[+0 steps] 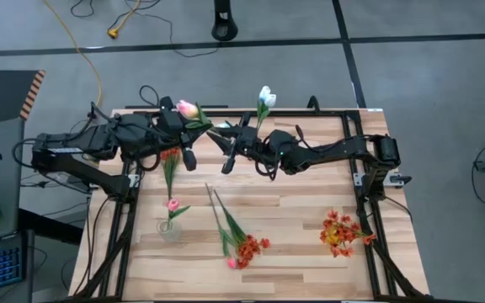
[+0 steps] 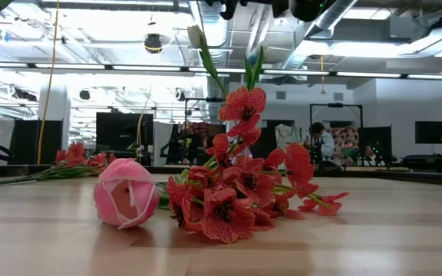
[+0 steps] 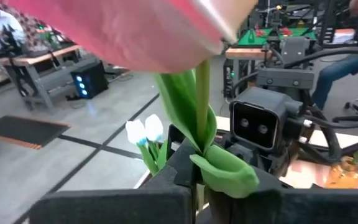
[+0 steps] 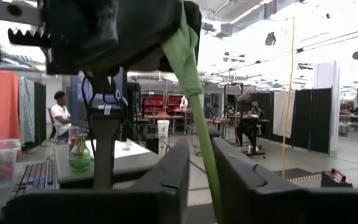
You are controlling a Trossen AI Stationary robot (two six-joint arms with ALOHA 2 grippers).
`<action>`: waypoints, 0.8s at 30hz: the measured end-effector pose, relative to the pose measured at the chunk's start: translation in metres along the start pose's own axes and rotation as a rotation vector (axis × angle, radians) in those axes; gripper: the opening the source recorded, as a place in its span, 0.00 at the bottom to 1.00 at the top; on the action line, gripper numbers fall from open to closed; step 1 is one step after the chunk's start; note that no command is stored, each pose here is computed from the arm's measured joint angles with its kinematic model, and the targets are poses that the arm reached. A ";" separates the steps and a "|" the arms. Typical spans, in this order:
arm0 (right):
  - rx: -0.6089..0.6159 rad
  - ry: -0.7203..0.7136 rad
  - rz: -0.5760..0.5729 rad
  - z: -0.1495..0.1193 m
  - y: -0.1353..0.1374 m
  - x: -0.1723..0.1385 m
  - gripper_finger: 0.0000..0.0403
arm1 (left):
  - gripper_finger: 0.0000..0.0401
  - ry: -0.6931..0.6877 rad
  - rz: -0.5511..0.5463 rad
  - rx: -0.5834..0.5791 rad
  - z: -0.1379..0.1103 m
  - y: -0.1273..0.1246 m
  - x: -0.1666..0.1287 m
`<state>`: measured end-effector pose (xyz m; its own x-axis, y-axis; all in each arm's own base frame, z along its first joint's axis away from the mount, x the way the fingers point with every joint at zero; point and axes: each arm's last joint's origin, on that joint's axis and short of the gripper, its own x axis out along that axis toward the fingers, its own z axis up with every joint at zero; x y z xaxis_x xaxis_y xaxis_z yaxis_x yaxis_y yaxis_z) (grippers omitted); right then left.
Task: Sort flowers into vase by color
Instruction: Put left pink flower into the transparent vase
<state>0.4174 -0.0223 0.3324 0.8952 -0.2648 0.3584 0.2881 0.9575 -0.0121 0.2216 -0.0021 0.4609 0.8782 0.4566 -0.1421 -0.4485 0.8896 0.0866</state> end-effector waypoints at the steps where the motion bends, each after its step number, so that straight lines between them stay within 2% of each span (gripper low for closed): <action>1: -0.003 0.012 0.001 -0.001 0.000 0.000 0.30 | 0.01 0.005 -0.007 -0.008 0.000 0.002 -0.003; 6: -0.014 0.074 0.010 -0.007 0.002 -0.001 0.47 | 0.01 0.037 -0.049 -0.058 -0.001 0.014 -0.025; 10: -0.019 0.102 0.021 -0.010 0.006 -0.002 0.54 | 0.00 0.061 -0.085 -0.111 -0.003 0.028 -0.049; 17: -0.018 0.103 0.030 -0.009 0.009 -0.002 0.56 | 0.00 0.099 -0.107 -0.201 -0.012 0.057 -0.098; 24: -0.019 0.130 0.050 -0.011 0.017 -0.005 0.55 | 0.00 0.236 -0.223 -0.399 -0.033 0.079 -0.142</action>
<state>0.4219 -0.0064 0.3200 0.9448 -0.2302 0.2333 0.2471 0.9679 -0.0455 0.0562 0.0036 0.4551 0.9190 0.2049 -0.3369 -0.3236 0.8800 -0.3476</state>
